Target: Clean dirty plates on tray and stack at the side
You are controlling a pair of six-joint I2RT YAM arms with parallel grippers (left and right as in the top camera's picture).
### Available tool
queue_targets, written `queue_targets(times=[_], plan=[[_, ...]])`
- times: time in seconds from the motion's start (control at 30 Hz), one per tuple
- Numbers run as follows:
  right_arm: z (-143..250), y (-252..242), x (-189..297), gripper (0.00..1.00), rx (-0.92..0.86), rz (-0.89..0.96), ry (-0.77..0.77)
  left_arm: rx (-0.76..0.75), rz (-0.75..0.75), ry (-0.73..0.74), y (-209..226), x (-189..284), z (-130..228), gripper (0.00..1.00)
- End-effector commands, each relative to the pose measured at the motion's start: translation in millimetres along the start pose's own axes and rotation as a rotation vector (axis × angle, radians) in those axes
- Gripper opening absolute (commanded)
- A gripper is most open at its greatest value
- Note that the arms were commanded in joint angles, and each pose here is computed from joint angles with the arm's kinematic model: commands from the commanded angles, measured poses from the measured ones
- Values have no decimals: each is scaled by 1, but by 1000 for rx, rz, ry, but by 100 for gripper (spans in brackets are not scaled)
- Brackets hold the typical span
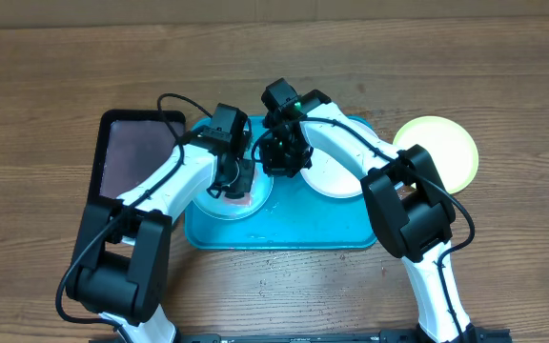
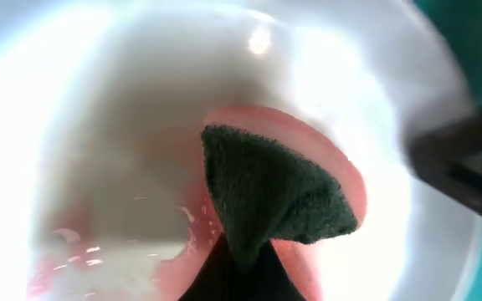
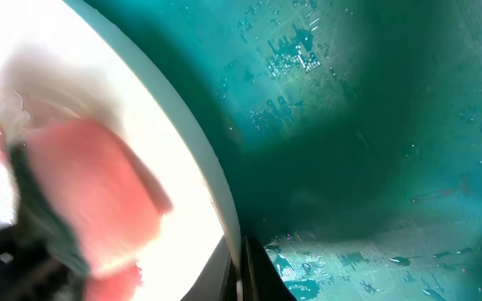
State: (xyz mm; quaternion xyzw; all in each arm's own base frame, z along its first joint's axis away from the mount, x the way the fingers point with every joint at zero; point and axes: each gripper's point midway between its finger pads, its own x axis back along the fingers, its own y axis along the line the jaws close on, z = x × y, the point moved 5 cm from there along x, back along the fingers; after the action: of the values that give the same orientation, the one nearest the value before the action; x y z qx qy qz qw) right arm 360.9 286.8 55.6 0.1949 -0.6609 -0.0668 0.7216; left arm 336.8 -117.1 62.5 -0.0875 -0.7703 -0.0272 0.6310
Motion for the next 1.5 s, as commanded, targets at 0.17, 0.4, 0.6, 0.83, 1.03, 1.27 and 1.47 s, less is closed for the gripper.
queue_targets(times=[0.17,0.4,0.6,0.83,1.03,1.27,1.47], plan=[[3,2,4,4,1,5,-4,168,-95,-143,50,42,-26,4],[1,4,4,30,10,-2,-19,167,22,-264,50,87,-37,4],[-3,6,4,13,18,-10,-35,233,37,-313,72,107,-36,4],[-2,7,7,4,52,-10,-32,278,-17,-264,116,106,-21,4],[-16,3,54,4,83,133,-173,211,-43,-216,134,94,-14,4],[-22,1,125,4,106,377,-425,209,-59,-127,145,54,-13,4],[-20,2,162,4,162,625,-584,190,-73,-119,150,36,-18,4]])
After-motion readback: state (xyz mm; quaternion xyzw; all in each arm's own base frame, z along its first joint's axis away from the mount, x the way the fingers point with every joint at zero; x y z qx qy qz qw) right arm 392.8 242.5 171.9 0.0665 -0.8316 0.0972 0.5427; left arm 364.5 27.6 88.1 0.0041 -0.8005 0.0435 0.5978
